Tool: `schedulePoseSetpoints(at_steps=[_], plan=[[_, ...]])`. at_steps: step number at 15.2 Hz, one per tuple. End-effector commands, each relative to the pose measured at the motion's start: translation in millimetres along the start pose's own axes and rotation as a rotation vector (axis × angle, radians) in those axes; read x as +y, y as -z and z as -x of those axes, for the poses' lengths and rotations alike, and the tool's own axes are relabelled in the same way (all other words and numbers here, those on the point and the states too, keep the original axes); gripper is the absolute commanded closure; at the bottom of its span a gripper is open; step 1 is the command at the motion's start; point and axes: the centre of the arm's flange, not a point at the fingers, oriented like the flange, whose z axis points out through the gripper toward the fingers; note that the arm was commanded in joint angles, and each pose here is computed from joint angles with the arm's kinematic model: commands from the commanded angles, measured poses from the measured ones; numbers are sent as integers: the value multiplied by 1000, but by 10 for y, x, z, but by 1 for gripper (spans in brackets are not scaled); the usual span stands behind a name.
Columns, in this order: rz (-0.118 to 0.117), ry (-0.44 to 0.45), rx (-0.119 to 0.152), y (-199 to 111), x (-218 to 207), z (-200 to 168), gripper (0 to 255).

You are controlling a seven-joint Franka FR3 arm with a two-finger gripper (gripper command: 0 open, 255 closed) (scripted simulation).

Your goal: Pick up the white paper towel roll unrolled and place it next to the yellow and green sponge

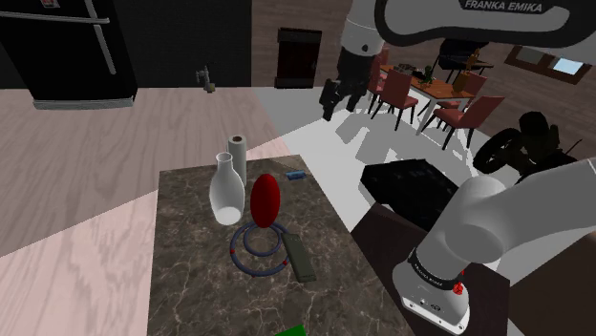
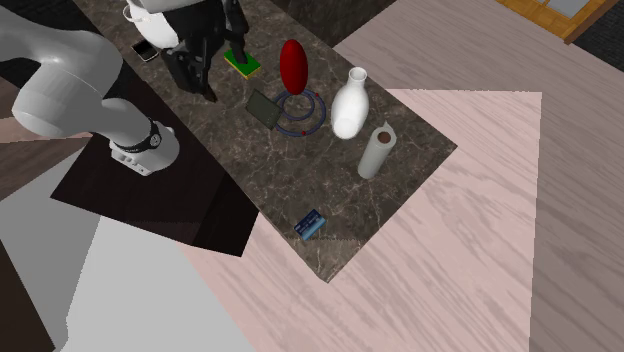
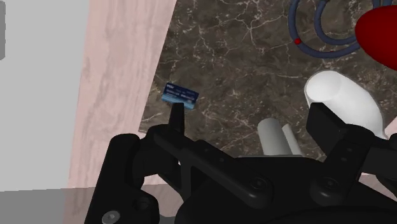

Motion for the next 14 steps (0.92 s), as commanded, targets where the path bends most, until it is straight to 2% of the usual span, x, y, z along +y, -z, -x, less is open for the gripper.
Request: schedulePoseSetpoints(at_steps=[1,14], plan=[[-5,-30,-9,-117,-137,-186,0],[-30,-213,-71,-1009,-916,-1487,0]])
